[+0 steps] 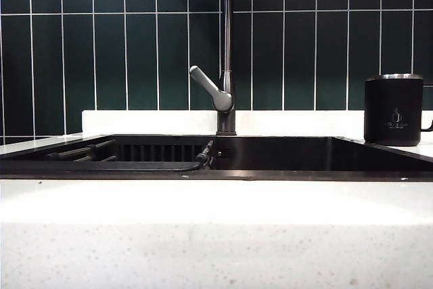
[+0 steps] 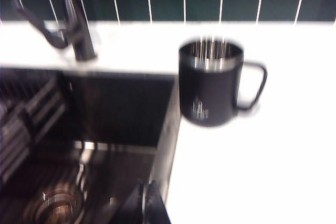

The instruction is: Pick up the mug next to the sink, go to the faucet to get some water, pour the water into the sink, and finally put the mug back to its place.

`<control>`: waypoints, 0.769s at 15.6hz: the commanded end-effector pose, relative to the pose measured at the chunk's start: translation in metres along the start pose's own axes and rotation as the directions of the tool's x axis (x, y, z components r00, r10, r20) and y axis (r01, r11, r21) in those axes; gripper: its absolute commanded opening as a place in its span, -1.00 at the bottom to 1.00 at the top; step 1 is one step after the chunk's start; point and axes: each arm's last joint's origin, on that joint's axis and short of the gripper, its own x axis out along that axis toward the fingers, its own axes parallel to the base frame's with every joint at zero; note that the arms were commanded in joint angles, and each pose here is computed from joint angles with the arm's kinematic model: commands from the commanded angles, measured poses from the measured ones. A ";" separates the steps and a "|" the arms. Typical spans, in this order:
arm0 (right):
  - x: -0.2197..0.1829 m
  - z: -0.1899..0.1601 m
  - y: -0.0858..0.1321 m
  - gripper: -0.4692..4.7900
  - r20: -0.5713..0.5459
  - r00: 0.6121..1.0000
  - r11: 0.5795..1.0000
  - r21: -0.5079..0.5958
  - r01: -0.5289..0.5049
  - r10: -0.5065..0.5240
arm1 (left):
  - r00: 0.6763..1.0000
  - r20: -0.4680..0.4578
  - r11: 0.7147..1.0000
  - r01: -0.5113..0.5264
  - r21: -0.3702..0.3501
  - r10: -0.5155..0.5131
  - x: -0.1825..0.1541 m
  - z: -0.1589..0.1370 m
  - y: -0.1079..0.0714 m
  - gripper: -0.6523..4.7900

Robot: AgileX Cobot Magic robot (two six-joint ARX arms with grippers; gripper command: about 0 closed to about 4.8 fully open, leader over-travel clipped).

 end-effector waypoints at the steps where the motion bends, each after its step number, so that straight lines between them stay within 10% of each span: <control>1: -0.002 0.002 0.000 -0.75 -0.003 1.000 0.999 0.048 -0.001 0.001 | 0.999 0.035 1.000 -0.021 0.002 0.021 0.008 -0.010 0.003 -0.78; 12: -0.018 0.002 -0.002 -0.86 0.100 0.995 1.000 -0.025 0.006 -0.003 | 0.988 0.154 1.000 -0.017 0.026 0.013 0.001 -0.040 0.003 -0.78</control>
